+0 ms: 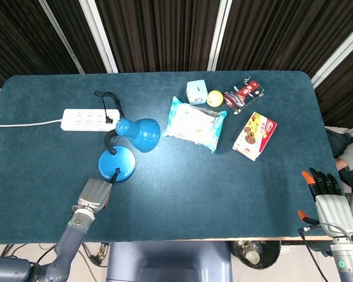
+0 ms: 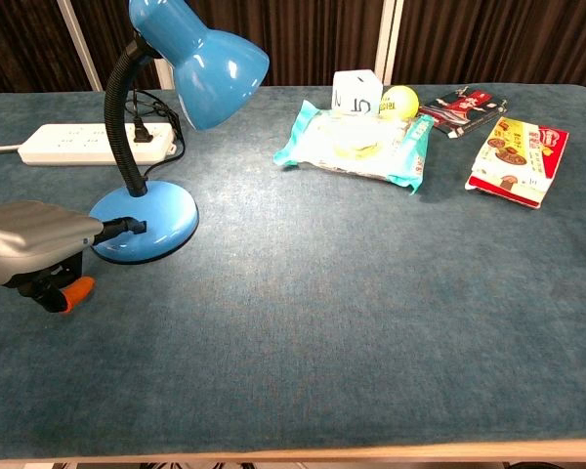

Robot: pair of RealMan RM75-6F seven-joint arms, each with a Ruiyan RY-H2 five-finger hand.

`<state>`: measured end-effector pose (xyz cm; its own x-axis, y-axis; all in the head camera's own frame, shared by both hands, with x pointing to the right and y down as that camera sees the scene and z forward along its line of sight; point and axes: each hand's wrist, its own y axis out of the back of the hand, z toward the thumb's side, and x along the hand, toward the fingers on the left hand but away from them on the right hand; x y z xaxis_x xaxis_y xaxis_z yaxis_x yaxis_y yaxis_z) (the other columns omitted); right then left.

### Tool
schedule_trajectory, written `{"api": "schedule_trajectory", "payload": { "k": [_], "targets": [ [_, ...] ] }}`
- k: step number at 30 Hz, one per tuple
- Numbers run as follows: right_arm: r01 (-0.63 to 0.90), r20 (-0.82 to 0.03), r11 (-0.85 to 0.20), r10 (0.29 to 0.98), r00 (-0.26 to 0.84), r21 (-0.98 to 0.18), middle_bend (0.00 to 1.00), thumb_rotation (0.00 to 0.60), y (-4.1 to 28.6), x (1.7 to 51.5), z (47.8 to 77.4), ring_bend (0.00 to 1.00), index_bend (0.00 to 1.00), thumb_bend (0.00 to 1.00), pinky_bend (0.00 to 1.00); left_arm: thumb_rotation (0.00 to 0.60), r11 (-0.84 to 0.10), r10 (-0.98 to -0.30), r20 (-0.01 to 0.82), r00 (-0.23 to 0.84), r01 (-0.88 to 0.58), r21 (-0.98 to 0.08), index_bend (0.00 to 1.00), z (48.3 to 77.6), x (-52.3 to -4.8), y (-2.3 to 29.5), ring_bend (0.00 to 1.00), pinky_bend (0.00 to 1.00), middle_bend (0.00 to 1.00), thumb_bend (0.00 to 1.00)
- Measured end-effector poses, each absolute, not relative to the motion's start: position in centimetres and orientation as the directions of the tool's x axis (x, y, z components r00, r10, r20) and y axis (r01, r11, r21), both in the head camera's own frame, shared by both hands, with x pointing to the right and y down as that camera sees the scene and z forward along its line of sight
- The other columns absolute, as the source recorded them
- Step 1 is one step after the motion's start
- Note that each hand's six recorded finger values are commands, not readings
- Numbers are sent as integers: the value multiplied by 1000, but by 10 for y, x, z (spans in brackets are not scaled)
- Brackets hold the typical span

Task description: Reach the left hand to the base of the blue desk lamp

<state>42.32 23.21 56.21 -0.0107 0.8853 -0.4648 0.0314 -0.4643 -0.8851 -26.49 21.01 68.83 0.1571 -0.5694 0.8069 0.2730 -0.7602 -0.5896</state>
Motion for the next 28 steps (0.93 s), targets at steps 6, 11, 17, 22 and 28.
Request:
{"api": "schedule_trajectory", "payload": {
  "k": [6, 11, 17, 22, 28],
  "targets": [
    [34, -462, -461, 887, -10, -887, 0, 600, 232, 423, 561, 0, 0, 235, 0, 600, -670, -682, 698, 217, 198, -716, 0, 667, -259, 184, 250, 395, 150, 251],
    [34, -458, -457, 889, -11, -889, 0, 600, 231, 424, 561, 0, 0, 235, 0, 600, -556, -776, 580, 248, 166, -815, 0, 638, -276, 164, 9, 110, 0, 145],
    [20, -453, -453, 891, -7, -891, 0, 600, 231, 422, 561, 0, 0, 235, 0, 600, -476, -846, 492, 206, 128, -870, 0, 606, -338, 171, 0, 9, 0, 88],
    [1, -442, -442, 897, -5, -897, 0, 600, 231, 421, 561, 0, 0, 235, 0, 600, -444, -878, 459, 134, 126, -887, 0, 589, -400, 198, 0, 7, 0, 88],
    [-2, -426, -426, 905, -5, -905, 0, 600, 230, 418, 561, 0, 0, 235, 0, 600, -434, -891, 444, 96, 103, -895, 0, 582, -438, 215, 0, 7, 0, 88]
  ]
}}
